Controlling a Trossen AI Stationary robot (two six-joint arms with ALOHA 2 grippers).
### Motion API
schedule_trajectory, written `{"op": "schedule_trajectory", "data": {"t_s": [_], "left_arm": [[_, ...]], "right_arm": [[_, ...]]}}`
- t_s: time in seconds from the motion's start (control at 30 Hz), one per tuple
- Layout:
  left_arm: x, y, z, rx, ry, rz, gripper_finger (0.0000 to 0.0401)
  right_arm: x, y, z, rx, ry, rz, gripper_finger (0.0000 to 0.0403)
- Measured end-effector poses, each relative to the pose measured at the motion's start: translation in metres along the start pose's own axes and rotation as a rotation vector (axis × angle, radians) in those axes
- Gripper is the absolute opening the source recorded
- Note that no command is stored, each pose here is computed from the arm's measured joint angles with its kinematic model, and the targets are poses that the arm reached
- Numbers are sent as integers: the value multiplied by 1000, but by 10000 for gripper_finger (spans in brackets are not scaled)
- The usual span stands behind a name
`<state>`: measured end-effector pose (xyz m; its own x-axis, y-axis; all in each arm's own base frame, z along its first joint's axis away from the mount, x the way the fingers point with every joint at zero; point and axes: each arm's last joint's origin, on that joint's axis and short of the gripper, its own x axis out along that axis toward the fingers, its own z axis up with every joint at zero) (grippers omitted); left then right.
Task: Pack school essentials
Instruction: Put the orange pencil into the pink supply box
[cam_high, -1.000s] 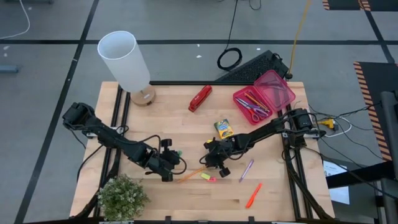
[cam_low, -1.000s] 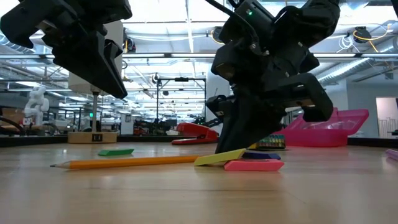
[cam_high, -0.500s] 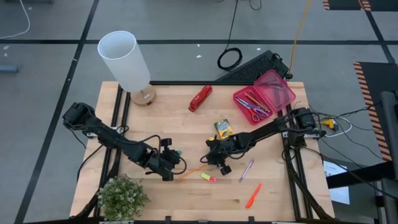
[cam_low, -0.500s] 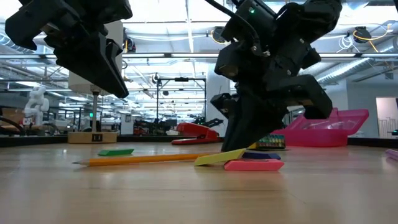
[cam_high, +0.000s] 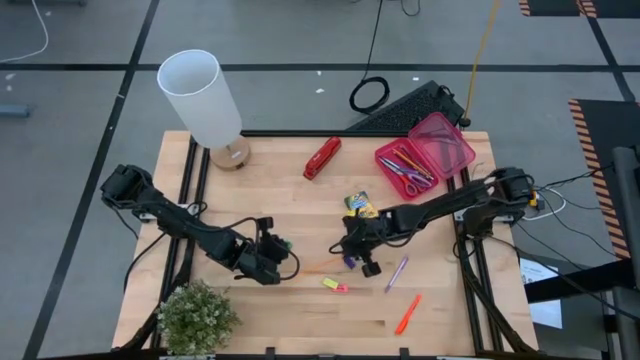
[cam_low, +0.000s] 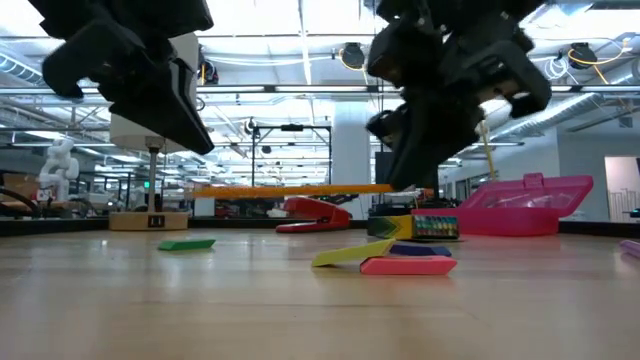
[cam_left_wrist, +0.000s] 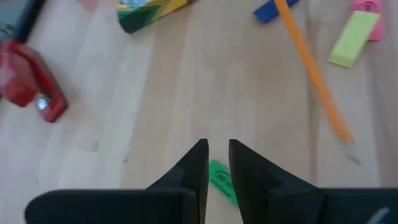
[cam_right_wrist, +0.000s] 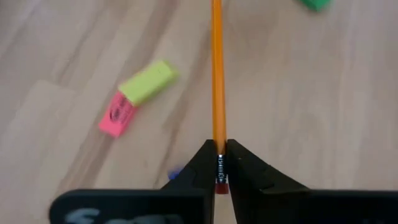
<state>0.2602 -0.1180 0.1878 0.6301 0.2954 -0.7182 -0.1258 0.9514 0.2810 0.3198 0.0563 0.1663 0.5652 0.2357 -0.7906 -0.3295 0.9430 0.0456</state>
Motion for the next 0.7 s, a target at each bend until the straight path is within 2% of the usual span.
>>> {"op": "schedule_trajectory", "data": {"t_s": [0.13,0.33,0.7], "left_arm": [[1,3,-1,-9,-2,51,65],[2,6,-1,-83,-9,106,65],[1,7,0,-131,-29,125,65]], "right_arm": [[-27,0,-1,66,41,-63,17],[-75,-2,-8,177,80,-192,18],[-159,-33,-39,438,109,-583,18]]}}
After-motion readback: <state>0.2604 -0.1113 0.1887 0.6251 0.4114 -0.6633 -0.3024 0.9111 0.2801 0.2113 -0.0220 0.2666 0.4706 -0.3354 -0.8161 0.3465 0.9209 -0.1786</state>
